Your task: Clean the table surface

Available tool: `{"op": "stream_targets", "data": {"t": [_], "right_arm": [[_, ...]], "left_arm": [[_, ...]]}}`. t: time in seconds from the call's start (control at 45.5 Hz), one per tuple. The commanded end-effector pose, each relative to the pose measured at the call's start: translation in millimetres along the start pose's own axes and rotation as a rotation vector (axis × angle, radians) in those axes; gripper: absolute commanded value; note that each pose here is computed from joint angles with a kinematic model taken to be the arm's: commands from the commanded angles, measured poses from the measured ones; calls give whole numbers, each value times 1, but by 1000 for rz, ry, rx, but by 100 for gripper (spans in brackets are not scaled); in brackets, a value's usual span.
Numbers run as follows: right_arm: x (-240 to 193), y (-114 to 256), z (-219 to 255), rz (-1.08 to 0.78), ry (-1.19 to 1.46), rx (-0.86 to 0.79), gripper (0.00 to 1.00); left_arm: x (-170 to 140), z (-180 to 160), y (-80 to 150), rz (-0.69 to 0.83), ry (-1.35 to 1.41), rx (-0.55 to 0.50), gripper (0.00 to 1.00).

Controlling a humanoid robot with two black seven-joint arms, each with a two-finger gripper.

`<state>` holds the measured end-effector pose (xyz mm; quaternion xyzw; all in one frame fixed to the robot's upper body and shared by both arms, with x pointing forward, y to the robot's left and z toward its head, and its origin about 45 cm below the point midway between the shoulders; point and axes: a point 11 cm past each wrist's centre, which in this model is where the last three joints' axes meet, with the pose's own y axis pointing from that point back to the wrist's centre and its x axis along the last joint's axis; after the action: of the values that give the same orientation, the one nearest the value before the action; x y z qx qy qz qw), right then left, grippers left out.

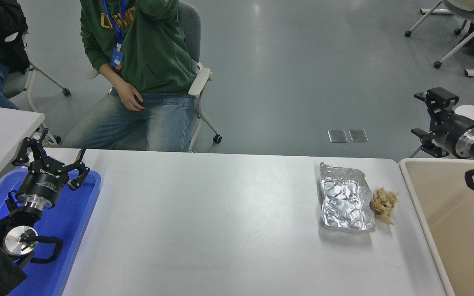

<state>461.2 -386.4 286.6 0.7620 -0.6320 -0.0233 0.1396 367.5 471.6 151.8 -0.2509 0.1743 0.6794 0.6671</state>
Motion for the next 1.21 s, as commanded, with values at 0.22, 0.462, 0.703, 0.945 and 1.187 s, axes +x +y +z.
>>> {"op": "stream_targets", "data": {"t": [0.22,0.462,0.703,0.945,1.187], "right_arm": [[-40,2,-49,-123,-44,137,100],[-33,5,-47,-109,-37,132,100],[-36,5,-33,-106,-4,104,100],[-67,-4,4,-102,89,117,100],[-107,-19,46,-58,64,138,100]], "left_arm": [[0,0,0,1,0,0,100],[0,0,0,1,0,0,100],[0,0,0,1,0,0,100],[0,0,0,1,0,0,100],[0,0,0,1,0,0,100]]}}
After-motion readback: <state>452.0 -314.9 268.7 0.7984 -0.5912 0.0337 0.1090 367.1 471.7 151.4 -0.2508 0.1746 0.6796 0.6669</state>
